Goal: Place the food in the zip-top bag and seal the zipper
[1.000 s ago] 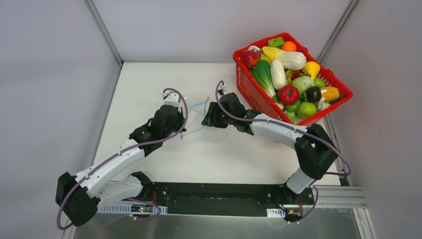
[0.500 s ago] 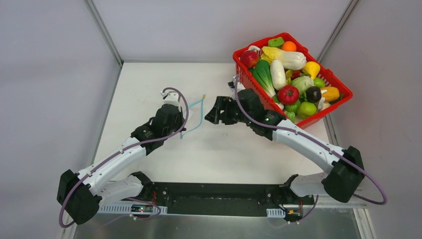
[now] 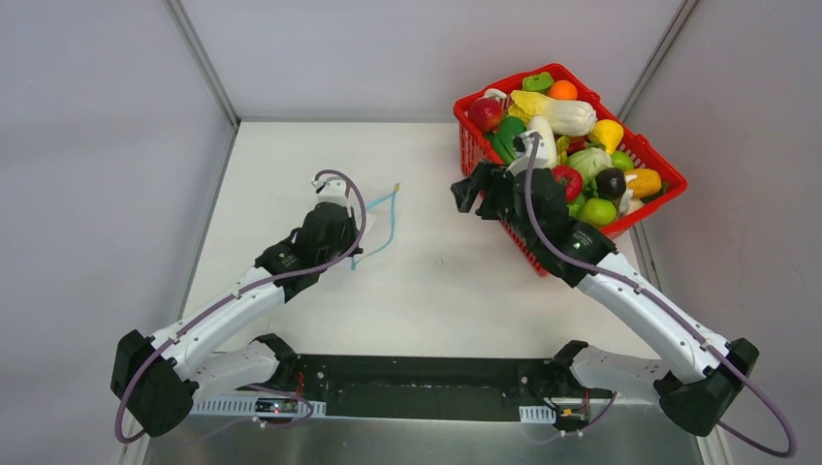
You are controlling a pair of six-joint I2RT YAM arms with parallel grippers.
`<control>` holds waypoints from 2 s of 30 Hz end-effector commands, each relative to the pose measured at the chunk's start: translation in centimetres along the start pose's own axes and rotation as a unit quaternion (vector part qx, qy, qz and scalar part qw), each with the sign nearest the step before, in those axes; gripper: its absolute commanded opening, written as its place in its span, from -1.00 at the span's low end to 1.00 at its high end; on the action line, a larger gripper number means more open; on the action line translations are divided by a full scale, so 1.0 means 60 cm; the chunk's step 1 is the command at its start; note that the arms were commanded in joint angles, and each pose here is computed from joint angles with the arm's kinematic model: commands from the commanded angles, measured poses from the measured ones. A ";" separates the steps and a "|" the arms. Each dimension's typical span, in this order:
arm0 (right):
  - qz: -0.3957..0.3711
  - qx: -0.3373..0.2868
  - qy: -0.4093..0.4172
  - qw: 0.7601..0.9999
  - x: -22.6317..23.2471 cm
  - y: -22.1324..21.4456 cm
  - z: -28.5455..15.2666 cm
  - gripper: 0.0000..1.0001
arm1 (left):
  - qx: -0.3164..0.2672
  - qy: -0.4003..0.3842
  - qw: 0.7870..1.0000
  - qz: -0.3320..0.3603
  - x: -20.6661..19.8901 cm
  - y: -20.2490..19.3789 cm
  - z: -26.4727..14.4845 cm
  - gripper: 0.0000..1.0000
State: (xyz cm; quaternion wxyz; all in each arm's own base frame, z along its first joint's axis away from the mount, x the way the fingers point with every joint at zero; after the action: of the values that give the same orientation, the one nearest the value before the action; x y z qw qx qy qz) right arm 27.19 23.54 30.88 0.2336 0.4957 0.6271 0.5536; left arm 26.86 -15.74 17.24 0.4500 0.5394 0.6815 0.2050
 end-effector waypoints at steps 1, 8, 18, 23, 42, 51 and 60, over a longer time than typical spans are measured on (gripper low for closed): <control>-0.011 -0.052 -0.130 0.990 -0.089 0.082 -0.033 0.47 | -0.019 0.002 1.000 -0.014 -0.001 0.019 0.000 -1.00; 0.021 -0.039 -0.302 0.952 -0.259 0.100 -0.083 0.38 | -0.010 0.001 1.000 -0.011 -0.005 0.015 0.006 -1.00; 0.125 -0.047 -0.379 0.915 -0.409 0.119 -0.141 0.47 | -0.003 -0.012 1.000 -0.003 -0.016 0.019 0.003 -1.00; 0.132 -0.017 -0.409 0.903 -0.459 0.098 -0.160 0.47 | 0.002 -0.024 1.000 0.000 -0.023 0.018 0.001 -1.00; 0.143 0.053 -0.396 0.906 -0.485 0.033 -0.125 0.19 | -0.001 -0.037 0.999 0.005 -0.029 0.022 -0.002 -1.00; 0.131 -0.047 -0.361 0.922 -0.436 0.116 -0.162 -0.13 | -0.002 -0.042 0.999 0.003 -0.032 0.024 -0.005 -1.00; 0.130 -0.098 -0.138 0.977 -0.292 0.181 -0.153 -0.14 | 0.007 -0.063 0.998 0.002 -0.047 0.023 -0.007 -1.00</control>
State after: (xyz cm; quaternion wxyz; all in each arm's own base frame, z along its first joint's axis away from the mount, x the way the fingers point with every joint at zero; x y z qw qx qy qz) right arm 30.77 -2.03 34.28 0.3544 0.7025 0.4304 0.4424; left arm 26.68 -16.86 16.72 0.4464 0.5652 0.6706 0.1779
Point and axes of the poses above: each gripper's point midway between its finger pads, its own z axis out along the fingers, its own x axis along the line the jaws close on, y = z × x, the point moved 1 cm from there along -z, back along the fingers, and after that the axes turned 13 degrees about -z, right-handed, at the moved point
